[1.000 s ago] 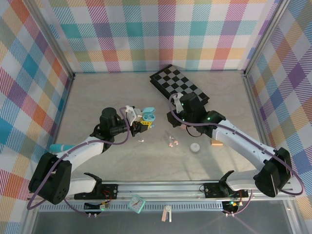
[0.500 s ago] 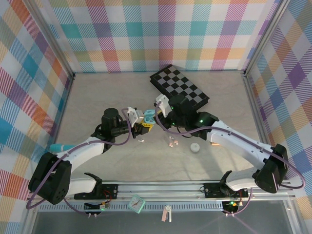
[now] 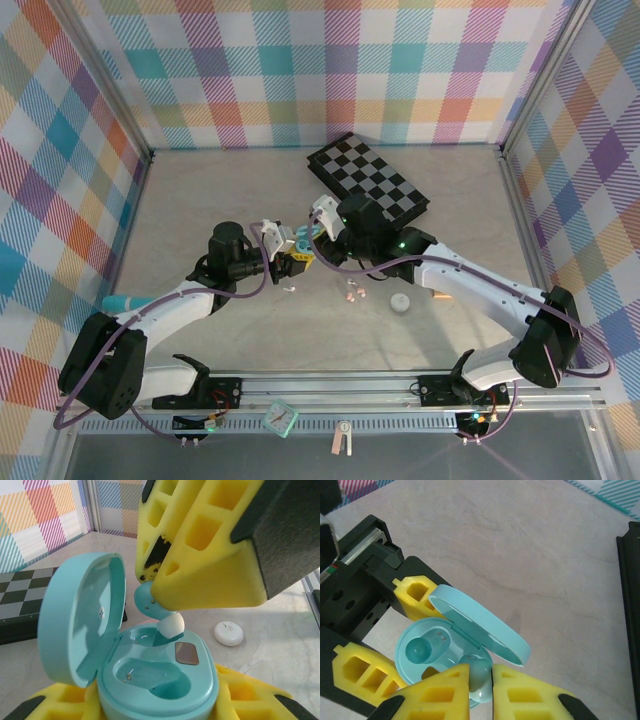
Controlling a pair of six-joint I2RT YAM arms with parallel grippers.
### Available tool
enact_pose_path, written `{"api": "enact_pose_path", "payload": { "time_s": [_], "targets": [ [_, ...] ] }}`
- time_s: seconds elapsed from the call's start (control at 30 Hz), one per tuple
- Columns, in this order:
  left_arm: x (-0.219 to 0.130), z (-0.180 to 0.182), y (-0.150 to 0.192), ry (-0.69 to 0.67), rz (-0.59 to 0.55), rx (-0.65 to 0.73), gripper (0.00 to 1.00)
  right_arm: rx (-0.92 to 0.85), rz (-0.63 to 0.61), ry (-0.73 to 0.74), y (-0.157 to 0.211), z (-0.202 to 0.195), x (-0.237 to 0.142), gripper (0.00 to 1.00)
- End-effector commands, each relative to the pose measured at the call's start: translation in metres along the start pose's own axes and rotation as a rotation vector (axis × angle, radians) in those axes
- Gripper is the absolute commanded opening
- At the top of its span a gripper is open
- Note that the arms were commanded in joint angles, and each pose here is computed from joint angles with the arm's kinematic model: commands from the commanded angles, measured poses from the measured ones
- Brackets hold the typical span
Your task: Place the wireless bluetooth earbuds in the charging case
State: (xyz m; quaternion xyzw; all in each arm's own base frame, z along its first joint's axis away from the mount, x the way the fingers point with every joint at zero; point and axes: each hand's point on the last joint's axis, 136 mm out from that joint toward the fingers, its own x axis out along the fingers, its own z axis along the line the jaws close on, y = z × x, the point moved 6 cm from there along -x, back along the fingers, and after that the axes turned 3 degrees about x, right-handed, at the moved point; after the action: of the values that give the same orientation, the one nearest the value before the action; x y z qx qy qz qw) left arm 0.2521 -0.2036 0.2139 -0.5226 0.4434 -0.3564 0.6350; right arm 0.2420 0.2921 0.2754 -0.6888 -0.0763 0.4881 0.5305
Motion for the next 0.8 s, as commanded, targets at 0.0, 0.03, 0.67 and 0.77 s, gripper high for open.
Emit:
{"api": "enact_pose_path", "payload": {
  "time_s": [0.0, 0.03, 0.67, 0.77],
  "targets": [
    [-0.001, -0.003, -0.02, 0.022, -0.044, 0.063, 0.35, -0.029, 0.002, 0.024, -0.001, -0.001, 0.003, 0.17],
    [-0.001, -0.003, -0.02, 0.022, -0.043, 0.066, 0.35, -0.032, 0.004, 0.028, -0.001, -0.001, 0.003, 0.17],
    [-0.003, -0.004, -0.024, 0.023, -0.053, 0.071, 0.35, -0.054, 0.048, -0.082, 0.01, 0.011, 0.005, 0.17],
    [-0.003, -0.004, -0.025, 0.023, -0.059, 0.073, 0.35, -0.097, 0.066, -0.041, 0.012, 0.007, 0.006, 0.17]
  ]
}}
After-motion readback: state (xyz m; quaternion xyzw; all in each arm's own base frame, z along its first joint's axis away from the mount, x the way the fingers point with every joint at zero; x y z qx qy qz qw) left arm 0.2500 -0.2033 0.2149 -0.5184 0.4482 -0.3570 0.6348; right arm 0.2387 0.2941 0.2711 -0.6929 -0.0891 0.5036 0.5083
